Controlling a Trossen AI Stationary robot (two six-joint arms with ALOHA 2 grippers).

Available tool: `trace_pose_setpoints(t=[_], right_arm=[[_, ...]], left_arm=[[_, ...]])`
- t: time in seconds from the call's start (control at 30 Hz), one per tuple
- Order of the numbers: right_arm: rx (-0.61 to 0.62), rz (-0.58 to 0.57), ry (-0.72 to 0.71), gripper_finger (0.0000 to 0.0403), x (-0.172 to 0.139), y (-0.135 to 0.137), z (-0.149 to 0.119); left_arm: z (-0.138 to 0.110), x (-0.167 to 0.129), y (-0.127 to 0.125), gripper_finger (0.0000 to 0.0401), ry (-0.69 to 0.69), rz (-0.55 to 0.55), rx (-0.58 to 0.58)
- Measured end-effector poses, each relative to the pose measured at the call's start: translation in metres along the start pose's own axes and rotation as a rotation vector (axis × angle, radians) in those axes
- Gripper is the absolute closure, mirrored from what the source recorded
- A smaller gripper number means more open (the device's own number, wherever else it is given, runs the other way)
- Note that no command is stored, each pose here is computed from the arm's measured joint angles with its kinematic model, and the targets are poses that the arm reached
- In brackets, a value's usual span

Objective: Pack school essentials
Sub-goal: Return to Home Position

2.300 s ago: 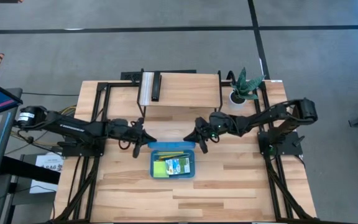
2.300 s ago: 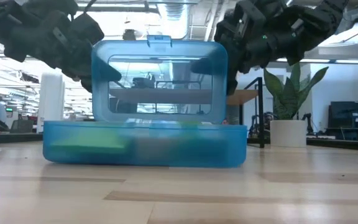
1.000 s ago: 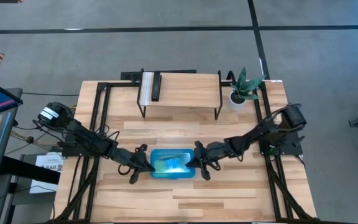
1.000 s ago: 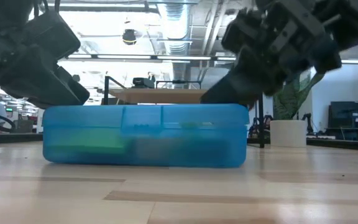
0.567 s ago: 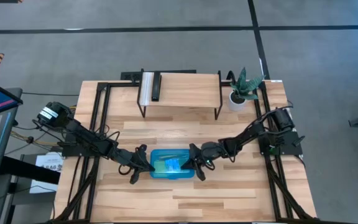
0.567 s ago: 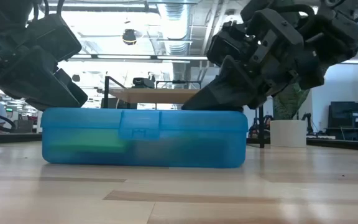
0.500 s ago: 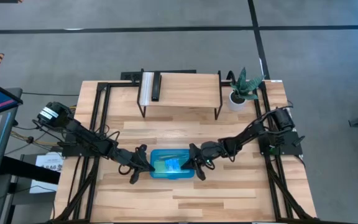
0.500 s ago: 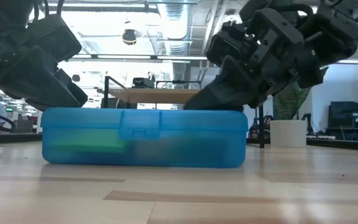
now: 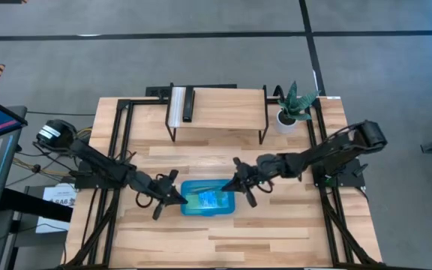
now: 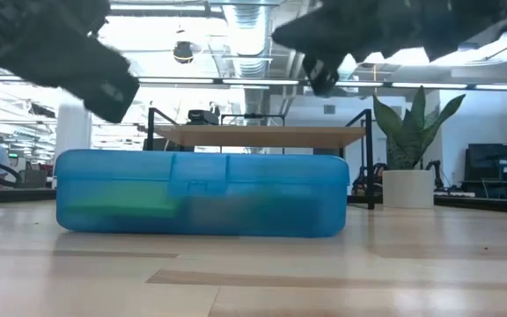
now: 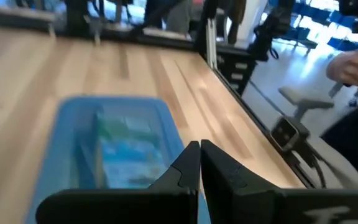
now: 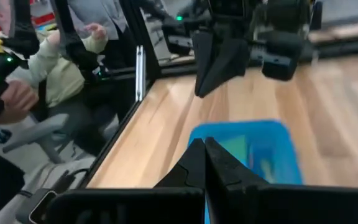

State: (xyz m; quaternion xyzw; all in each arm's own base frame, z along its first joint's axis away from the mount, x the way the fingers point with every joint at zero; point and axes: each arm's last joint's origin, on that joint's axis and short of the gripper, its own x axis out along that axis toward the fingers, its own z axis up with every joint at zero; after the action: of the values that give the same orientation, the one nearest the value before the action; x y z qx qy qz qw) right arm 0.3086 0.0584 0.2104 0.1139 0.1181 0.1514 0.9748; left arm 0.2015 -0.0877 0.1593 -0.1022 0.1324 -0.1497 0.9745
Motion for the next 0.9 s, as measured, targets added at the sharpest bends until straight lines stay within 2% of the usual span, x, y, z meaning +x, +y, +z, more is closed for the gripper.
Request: trace_pose_setpoints(t=[0.2,0.47,0.63,0.77,0.9], right_arm=[[-0.060,-0.021,-0.078,0.0394,-0.017,-0.003,0.023],[-0.078,-0.033,-0.140,0.0394,-0.042,0.001,0.046],[-0.195,-0.037,-0.186,0.0394,-0.056,0.006,0.059],[-0.294,-0.159,-0.197,0.0394,-0.076,-0.007,0.070],[-0.303,-0.284,-0.201,0.0394,-0.102,-0.026,0.081]], left_arm=[[0.016,-0.007,0.008,0.0401,-0.088,0.021,0.054],[0.035,-0.010,0.017,0.0401,-0.232,-0.048,0.074],[0.049,-0.008,0.035,0.0401,-0.267,0.011,0.048],[0.069,-0.015,0.051,0.0401,-0.321,-0.024,0.146],[0.086,-0.036,0.068,0.0401,-0.367,0.069,0.213]])
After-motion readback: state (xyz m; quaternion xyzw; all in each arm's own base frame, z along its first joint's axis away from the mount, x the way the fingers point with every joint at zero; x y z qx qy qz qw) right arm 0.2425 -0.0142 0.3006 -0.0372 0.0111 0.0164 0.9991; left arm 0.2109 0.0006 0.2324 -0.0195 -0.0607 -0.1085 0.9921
